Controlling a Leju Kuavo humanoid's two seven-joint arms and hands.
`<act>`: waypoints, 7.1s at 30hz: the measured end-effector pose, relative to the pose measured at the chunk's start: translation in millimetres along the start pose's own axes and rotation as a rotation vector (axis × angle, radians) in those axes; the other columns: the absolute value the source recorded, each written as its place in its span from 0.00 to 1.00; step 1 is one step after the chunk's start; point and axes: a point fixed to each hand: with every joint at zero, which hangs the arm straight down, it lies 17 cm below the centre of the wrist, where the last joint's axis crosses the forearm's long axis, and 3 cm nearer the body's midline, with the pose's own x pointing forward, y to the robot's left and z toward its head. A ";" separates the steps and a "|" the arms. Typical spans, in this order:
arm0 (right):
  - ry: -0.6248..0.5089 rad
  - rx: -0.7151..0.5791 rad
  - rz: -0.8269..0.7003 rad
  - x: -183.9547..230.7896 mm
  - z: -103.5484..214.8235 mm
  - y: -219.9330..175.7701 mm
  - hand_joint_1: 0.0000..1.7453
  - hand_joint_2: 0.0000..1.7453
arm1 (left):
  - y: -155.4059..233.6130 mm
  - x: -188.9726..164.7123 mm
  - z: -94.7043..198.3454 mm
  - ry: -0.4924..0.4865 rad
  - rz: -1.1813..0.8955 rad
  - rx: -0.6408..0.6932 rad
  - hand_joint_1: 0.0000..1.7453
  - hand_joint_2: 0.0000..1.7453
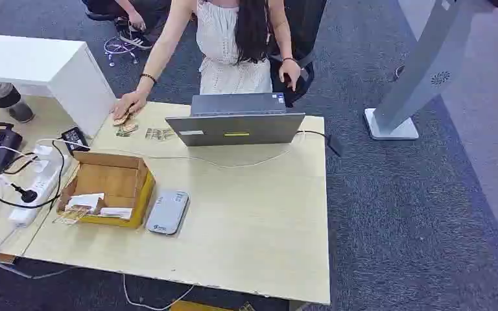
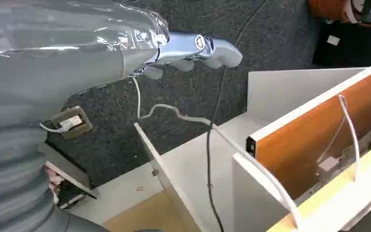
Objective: Pass the card to the sensor for recognition and then transmit it.
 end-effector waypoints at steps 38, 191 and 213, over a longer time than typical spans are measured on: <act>0.011 0.036 0.024 9.5 -5.1 14.8 0.00 1.00 | -291.2 181.9 55.7 -0.593 -0.169 -0.513 0.00 1.00; 0.000 0.098 0.044 19.0 -5.0 40.8 0.00 1.00 | -493.1 -24.0 196.9 -1.230 -1.936 -1.106 1.00 1.00; 0.007 0.086 0.030 14.3 -3.5 37.2 0.00 1.00 | -491.8 -43.4 190.5 -1.153 -2.033 -1.142 1.00 1.00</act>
